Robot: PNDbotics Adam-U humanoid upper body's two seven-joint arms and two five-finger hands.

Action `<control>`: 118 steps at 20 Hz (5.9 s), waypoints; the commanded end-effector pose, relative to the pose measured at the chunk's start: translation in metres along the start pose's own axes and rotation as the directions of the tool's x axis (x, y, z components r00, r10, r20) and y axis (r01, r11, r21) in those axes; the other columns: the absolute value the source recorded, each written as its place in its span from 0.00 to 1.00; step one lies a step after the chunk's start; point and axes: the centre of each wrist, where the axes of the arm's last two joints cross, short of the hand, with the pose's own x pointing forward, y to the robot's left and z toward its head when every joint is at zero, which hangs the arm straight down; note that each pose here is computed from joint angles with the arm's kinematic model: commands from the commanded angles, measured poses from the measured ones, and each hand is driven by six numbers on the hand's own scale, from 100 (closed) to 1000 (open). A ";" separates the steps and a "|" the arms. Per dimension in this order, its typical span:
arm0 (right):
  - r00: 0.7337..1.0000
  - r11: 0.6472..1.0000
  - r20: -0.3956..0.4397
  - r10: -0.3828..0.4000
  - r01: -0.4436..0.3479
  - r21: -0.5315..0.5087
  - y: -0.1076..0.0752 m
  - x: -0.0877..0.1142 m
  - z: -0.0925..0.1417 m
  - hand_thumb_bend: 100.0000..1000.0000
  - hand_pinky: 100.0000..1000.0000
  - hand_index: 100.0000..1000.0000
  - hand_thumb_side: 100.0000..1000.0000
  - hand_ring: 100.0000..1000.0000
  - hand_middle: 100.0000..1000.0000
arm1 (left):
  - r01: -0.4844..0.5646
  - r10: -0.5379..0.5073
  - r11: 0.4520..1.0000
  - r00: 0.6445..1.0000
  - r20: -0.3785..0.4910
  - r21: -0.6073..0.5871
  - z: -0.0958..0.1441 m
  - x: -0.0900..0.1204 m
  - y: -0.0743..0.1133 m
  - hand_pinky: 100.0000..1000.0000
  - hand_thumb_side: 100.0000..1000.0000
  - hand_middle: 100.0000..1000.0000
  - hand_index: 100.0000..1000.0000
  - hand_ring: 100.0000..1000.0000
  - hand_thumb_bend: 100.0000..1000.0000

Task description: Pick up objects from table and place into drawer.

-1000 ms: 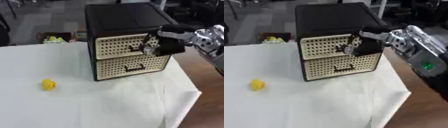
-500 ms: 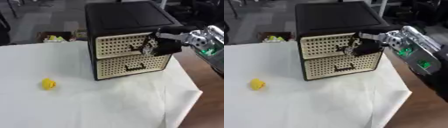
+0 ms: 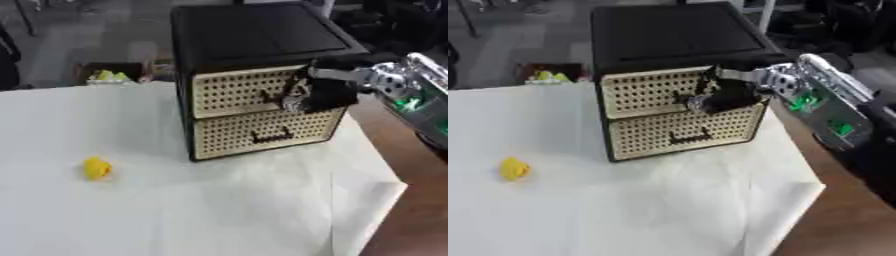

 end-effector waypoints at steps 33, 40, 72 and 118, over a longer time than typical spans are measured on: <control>0.997 0.988 -0.008 -0.075 0.075 0.134 0.001 -0.008 -0.001 0.11 0.00 0.74 0.97 0.00 0.00 | -0.006 0.006 1.000 0.999 0.043 0.002 -0.007 0.008 0.002 0.76 1.00 0.85 0.90 0.88 0.00; 0.990 0.975 -0.015 -0.139 0.139 0.173 -0.002 -0.005 0.003 0.06 0.00 0.74 1.00 0.00 0.00 | -0.001 0.001 1.000 0.999 0.045 -0.003 -0.007 0.008 0.003 0.76 1.00 0.85 0.90 0.88 0.00; 0.977 0.914 -0.043 -0.207 0.209 0.347 0.019 -0.006 0.013 0.04 0.00 0.74 1.00 0.00 0.00 | 0.004 -0.004 1.000 0.998 0.059 0.002 -0.010 0.009 0.004 0.76 1.00 0.85 0.90 0.88 0.00; 0.959 0.875 0.004 -0.284 0.257 0.409 0.028 0.019 0.017 0.06 0.00 0.74 1.00 0.00 0.00 | 0.002 -0.002 1.000 0.998 0.058 0.002 -0.010 0.009 0.004 0.76 1.00 0.86 0.90 0.88 0.00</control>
